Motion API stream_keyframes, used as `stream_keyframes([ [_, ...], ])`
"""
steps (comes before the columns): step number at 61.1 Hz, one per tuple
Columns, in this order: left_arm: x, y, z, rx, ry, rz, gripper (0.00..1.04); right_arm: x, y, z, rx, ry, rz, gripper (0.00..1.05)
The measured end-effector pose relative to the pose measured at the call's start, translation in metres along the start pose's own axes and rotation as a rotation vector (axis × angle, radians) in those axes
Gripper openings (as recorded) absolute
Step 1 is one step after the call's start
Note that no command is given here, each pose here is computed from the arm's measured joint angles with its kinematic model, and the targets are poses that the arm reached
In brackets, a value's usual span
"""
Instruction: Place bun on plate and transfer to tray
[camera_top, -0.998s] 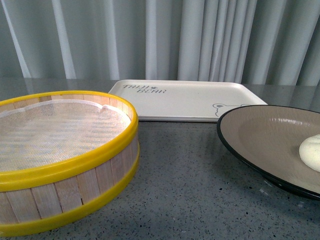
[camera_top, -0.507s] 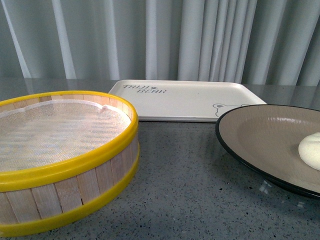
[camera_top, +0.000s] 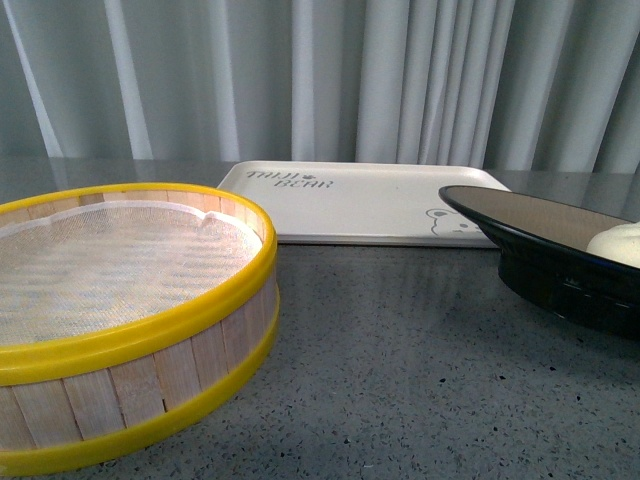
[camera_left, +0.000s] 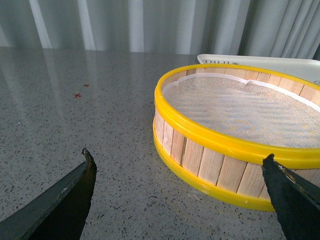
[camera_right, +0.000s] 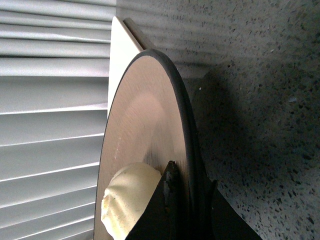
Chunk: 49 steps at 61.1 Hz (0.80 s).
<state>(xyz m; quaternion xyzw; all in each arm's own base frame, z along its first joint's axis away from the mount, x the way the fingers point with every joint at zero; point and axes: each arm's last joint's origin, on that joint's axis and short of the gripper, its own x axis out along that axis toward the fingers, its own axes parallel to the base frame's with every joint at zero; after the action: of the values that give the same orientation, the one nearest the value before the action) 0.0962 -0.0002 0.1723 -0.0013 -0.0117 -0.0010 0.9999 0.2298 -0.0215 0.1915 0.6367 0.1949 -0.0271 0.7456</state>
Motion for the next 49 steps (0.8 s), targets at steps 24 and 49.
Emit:
stream_keyframes([
  [24,0.0,0.0,0.0,0.0,0.0,0.0,0.98,-0.014,0.057,0.011,-0.213,-0.073,0.091,0.03],
  [49,0.0,0.0,0.0,0.0,0.0,0.0,0.98,0.047,0.081,0.088,-0.222,-0.186,0.127,0.03],
])
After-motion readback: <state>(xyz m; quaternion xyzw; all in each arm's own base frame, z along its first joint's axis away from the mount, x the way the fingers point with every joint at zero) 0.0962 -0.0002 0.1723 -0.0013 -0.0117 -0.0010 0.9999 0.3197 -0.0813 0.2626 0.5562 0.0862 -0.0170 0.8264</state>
